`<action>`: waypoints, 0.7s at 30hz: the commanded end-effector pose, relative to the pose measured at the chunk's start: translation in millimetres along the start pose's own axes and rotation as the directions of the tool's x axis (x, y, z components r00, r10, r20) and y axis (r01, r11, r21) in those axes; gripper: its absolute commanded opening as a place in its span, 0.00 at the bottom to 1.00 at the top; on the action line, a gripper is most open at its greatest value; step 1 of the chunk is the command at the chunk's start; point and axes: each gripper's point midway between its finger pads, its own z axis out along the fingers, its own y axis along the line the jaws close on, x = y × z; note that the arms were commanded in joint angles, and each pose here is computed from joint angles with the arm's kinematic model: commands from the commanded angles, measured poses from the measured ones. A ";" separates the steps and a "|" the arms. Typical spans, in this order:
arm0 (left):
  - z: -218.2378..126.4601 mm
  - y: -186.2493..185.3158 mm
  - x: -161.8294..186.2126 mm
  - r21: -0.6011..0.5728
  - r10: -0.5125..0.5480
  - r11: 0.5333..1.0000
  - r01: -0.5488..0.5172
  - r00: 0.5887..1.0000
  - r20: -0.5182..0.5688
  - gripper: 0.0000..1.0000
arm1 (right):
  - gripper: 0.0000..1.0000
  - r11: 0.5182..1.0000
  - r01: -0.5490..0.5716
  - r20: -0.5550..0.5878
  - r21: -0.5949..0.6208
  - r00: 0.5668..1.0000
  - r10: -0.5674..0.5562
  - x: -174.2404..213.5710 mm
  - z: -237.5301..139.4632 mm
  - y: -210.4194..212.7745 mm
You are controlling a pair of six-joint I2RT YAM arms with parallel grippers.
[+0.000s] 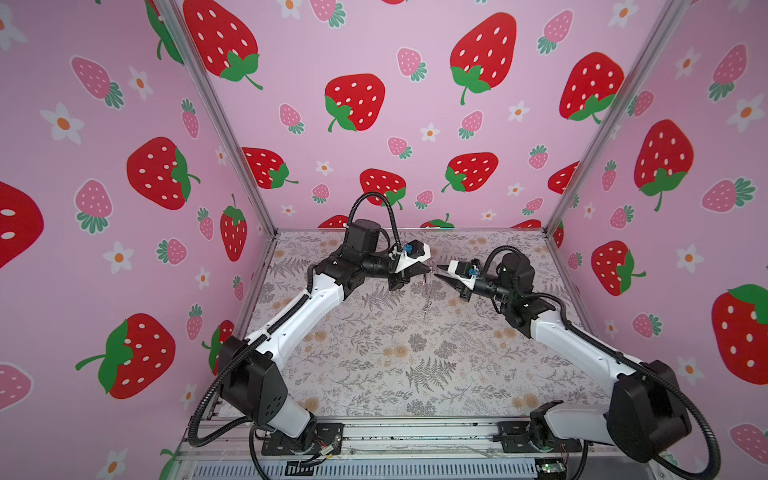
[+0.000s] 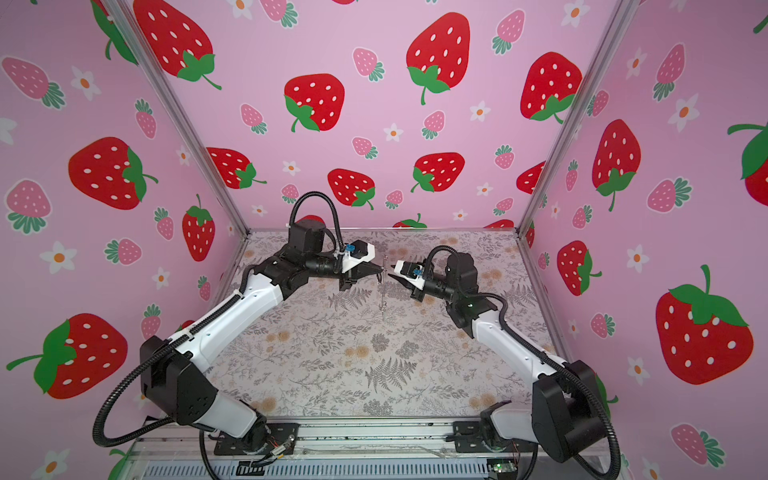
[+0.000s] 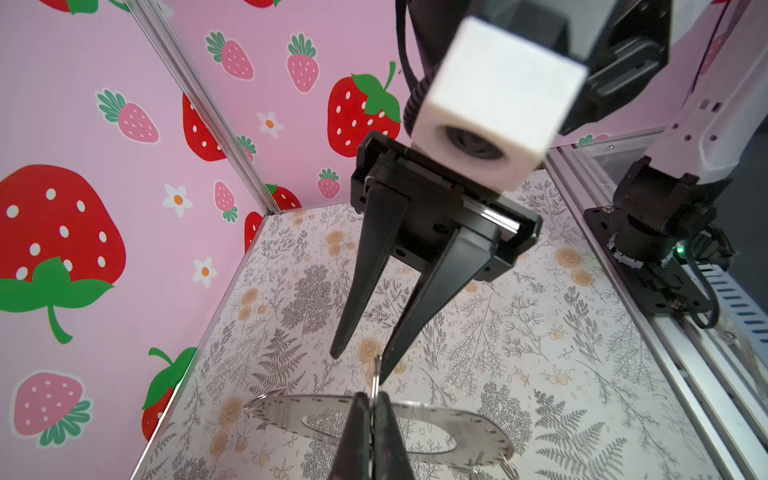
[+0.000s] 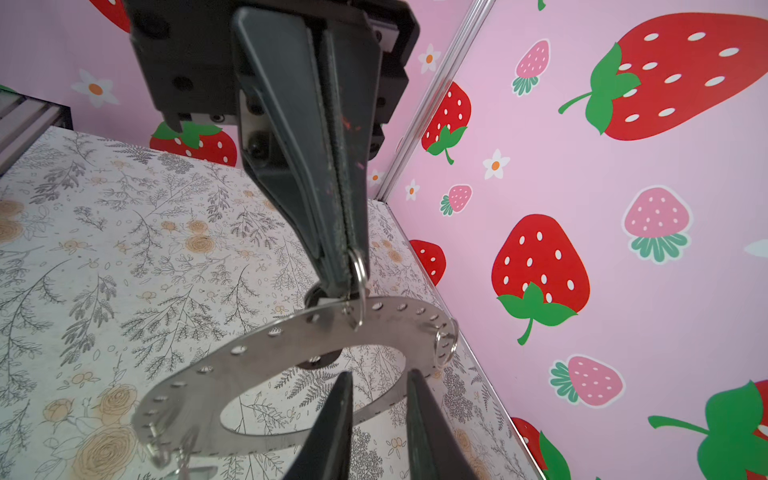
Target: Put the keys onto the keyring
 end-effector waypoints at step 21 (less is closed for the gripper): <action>1.4 -12.7 4.6 0.003 0.003 1.000 -0.002 0.991 -0.134 0.00 | 0.14 0.996 0.091 -0.015 0.025 0.996 -0.091 -23.5 11.9 4.6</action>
